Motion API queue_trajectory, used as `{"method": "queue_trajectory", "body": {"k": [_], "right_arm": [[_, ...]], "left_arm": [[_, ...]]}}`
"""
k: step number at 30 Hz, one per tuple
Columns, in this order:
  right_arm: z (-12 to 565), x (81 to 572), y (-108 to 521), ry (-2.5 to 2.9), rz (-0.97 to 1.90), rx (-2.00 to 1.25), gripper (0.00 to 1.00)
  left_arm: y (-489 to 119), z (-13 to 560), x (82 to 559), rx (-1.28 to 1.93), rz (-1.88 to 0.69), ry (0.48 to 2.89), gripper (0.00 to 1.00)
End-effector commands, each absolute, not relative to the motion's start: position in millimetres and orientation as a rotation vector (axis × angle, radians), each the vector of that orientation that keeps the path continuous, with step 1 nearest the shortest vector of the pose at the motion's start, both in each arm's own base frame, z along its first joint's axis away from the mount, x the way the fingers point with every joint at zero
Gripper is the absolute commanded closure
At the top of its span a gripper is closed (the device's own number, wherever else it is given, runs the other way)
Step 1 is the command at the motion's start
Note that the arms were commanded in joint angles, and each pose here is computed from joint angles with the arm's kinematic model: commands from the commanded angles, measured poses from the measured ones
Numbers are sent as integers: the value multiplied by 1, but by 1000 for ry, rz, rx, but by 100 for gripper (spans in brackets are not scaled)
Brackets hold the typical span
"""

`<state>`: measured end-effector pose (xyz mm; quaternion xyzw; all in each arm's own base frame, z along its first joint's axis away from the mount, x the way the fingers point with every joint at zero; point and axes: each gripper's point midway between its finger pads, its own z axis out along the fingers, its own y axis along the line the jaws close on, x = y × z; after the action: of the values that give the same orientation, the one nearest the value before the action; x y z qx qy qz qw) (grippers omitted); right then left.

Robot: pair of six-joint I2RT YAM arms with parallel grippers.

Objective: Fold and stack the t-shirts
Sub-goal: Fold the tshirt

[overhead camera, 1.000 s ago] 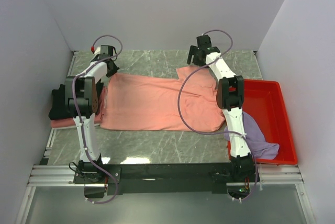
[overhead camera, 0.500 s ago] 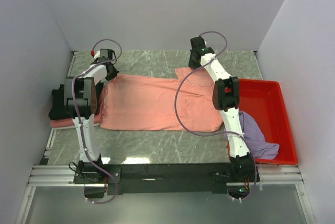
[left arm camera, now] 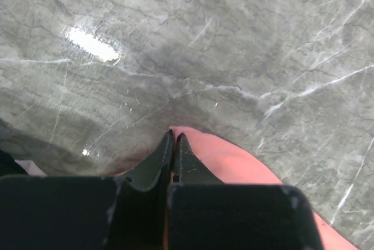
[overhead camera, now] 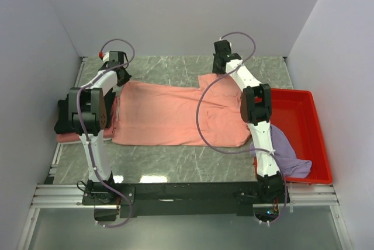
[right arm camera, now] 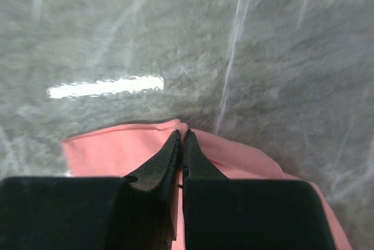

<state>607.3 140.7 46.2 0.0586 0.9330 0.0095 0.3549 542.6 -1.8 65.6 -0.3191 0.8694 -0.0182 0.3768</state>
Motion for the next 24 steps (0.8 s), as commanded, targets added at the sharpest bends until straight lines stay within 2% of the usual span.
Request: {"method": "queue_trajectory", "body": {"k": [1, 6, 15, 24], "right_arm": [[175, 633, 141, 2099, 79, 119, 100], [194, 640, 140, 2042, 98, 110, 100], [179, 649, 141, 2051, 138, 100, 100], [181, 623, 147, 2090, 178, 32, 100]], "left_arm": [[0, 101, 547, -794, -78, 2149, 100], [1, 104, 553, -787, -70, 2140, 99], [3, 101, 561, -784, -51, 2144, 99], [-2, 101, 547, -749, -87, 2145, 100]]}}
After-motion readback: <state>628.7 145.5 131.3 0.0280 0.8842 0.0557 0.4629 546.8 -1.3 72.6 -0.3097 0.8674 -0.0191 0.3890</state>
